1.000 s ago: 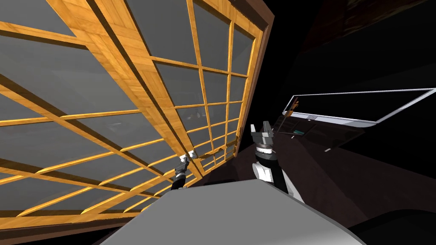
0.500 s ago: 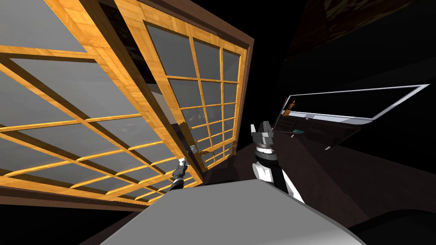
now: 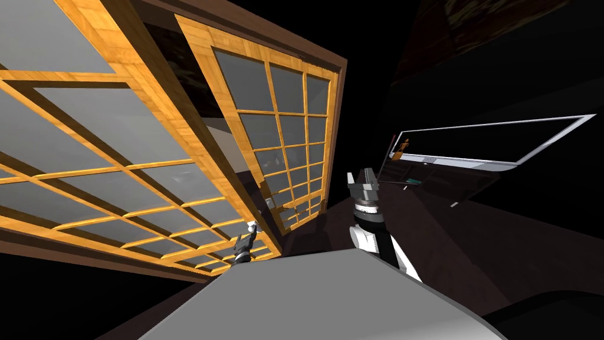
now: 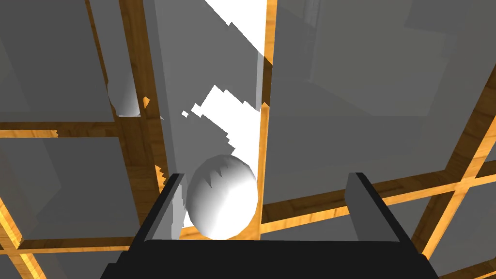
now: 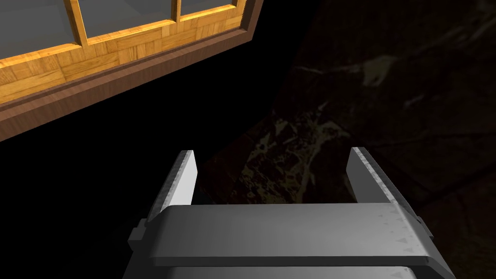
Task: Pull the door open
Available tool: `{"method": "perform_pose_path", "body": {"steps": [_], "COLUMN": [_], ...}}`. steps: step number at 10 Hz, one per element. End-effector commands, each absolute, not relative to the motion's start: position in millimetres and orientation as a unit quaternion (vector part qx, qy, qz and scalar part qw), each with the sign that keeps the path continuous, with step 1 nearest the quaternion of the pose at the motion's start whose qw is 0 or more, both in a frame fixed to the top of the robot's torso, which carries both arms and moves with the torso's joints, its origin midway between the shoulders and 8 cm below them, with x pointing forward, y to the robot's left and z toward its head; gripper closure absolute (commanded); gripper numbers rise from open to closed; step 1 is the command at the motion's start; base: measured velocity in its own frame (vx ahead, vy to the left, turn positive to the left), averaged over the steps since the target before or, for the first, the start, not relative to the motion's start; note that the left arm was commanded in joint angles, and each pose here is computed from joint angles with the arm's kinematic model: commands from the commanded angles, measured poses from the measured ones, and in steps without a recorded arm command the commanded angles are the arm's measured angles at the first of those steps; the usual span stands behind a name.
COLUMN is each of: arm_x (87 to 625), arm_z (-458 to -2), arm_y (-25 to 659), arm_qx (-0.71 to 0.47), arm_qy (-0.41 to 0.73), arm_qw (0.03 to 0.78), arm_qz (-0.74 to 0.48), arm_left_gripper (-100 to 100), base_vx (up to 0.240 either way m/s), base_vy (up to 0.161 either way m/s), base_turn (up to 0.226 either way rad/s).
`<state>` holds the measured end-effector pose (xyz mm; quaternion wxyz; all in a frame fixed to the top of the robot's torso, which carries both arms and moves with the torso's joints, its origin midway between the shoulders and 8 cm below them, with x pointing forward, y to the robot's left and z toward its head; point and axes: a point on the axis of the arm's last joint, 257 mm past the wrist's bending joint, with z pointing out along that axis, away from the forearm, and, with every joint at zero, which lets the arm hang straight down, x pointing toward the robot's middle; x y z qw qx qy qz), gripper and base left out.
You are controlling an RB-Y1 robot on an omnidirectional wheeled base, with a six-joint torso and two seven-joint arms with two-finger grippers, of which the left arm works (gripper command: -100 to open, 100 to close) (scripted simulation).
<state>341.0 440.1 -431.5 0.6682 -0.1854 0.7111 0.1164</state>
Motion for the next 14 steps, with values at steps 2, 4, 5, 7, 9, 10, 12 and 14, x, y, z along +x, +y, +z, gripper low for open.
{"method": "perform_pose_path", "body": {"steps": [2,4,5,7,9,10,12,14], "arm_x": [320.7,307.6,300.3,307.7,297.1,293.8,293.8,287.2], "arm_z": [-444.0,-449.6,-452.2,-440.3,-453.3,-454.4,-454.4,-456.4], "arm_y": [453.1,461.1,465.8,468.6,468.0,470.2,470.2,474.6], "arm_qx": [-0.200,-0.216,-0.228,-0.223,-0.235,-0.241,-0.241,-0.255], "arm_qy": [0.722,0.723,0.722,0.713,0.721,0.720,0.720,0.718], "arm_qw": [0.650,0.644,0.642,0.653,0.641,0.640,0.640,0.639], "arm_qz": [0.125,0.123,0.119,0.120,0.116,0.113,0.113,0.108], "arm_left_gripper": [100,100,100,100,100,100,100,100], "base_vx": [-0.073,-0.091,-0.102,-0.065,-0.021,-0.041,-0.025,-0.025], "base_vy": [-0.020,-0.018,-0.036,-0.013,-0.002,-0.006,-0.004,0.001], "base_turn": [0.006,0.018,0.011,0.009,-0.004,-0.016,0.009,-0.010]}}
